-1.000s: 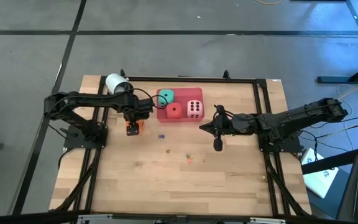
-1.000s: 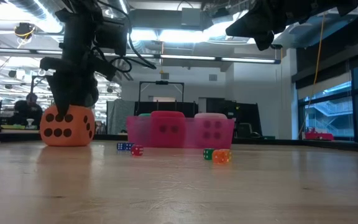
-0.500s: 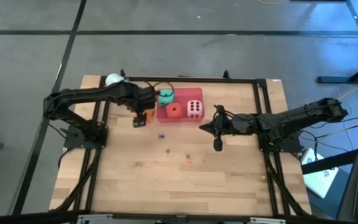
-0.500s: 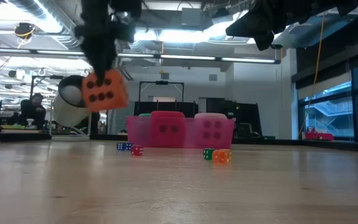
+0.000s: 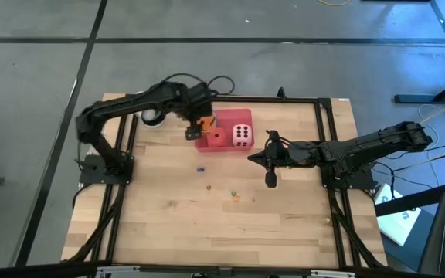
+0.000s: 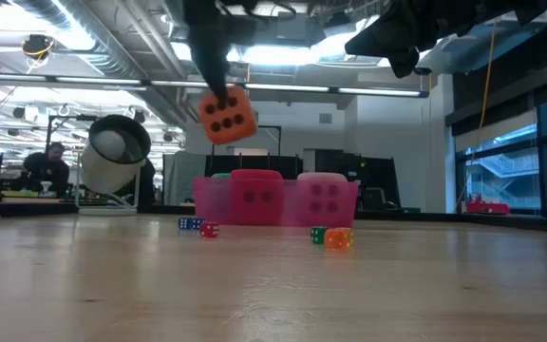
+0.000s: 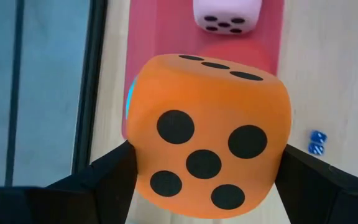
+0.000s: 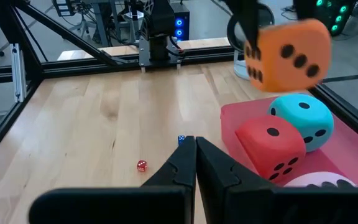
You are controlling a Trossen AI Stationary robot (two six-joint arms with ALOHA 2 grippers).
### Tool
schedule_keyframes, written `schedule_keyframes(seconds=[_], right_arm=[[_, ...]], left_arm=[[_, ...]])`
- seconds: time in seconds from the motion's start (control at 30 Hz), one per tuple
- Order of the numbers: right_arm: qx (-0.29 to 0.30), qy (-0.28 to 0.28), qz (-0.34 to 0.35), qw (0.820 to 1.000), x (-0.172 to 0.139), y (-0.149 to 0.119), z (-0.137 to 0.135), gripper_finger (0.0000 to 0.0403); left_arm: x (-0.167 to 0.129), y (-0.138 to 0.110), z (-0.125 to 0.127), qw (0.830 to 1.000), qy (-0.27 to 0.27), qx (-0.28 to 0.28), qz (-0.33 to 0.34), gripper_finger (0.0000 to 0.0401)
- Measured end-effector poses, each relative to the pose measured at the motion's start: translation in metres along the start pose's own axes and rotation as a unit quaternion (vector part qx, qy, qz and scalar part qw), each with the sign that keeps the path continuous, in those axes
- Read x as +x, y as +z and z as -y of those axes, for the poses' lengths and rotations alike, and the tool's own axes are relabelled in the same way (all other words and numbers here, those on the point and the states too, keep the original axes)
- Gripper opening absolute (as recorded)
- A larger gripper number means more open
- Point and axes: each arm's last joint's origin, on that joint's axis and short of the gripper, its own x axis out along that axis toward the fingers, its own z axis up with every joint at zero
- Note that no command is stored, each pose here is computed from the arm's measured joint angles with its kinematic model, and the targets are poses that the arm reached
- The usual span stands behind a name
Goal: Pick & Place Dice
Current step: Put the big orange dice into the pink bin
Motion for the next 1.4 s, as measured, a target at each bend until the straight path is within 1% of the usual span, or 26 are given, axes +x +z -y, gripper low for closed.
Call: schedule_keyframes(seconds=[0.2, 0.33, 0.47, 0.53, 0.63, 0.77, 0.97, 1.13, 1.4], right_arm=[[0.000, -0.001, -0.004, 1.000, 0.000, -0.001, 0.000, 0.0011], [-0.001, -0.001, -0.007, 1.000, 0.000, -0.001, 0.000, 0.0011], [0.005, -0.003, -0.014, 1.000, 0.000, -0.003, 0.000, 0.0011], [0.009, -0.016, -0.015, 1.000, 0.000, -0.003, 0.001, 0.0011], [0.007, -0.053, -0.021, 0.998, 0.000, -0.005, 0.004, 0.0011], [0.005, -0.082, -0.022, 0.996, -0.001, -0.006, 0.005, 0.0011], [0.016, -0.082, -0.018, 0.996, -0.001, -0.006, 0.005, 0.0011], [0.018, -0.081, -0.005, 0.997, -0.001, -0.003, 0.005, 0.0011], [0.017, -0.080, -0.005, 0.997, -0.001, -0.003, 0.005, 0.0011]], left_arm=[[0.024, 0.034, -0.024, 0.999, -0.001, 0.034, -0.005, 0.0304], [0.035, 0.057, -0.040, 0.999, -0.019, 0.039, 0.015, 0.0304], [0.047, 0.071, -0.053, 0.999, -0.024, 0.040, 0.002, 0.0304], [0.056, 0.075, -0.058, 0.999, -0.035, 0.038, -0.009, 0.0304], [0.069, 0.082, -0.060, 0.998, -0.041, 0.039, -0.016, 0.0304], [0.082, 0.085, -0.063, 0.998, -0.059, 0.033, -0.008, 0.0304], [0.101, 0.085, -0.063, 0.998, -0.057, 0.023, -0.032, 0.0304], [0.111, 0.089, -0.063, 0.998, -0.051, 0.004, -0.024, 0.0304], [0.140, 0.089, -0.059, 0.997, -0.064, -0.017, -0.047, 0.0304]])
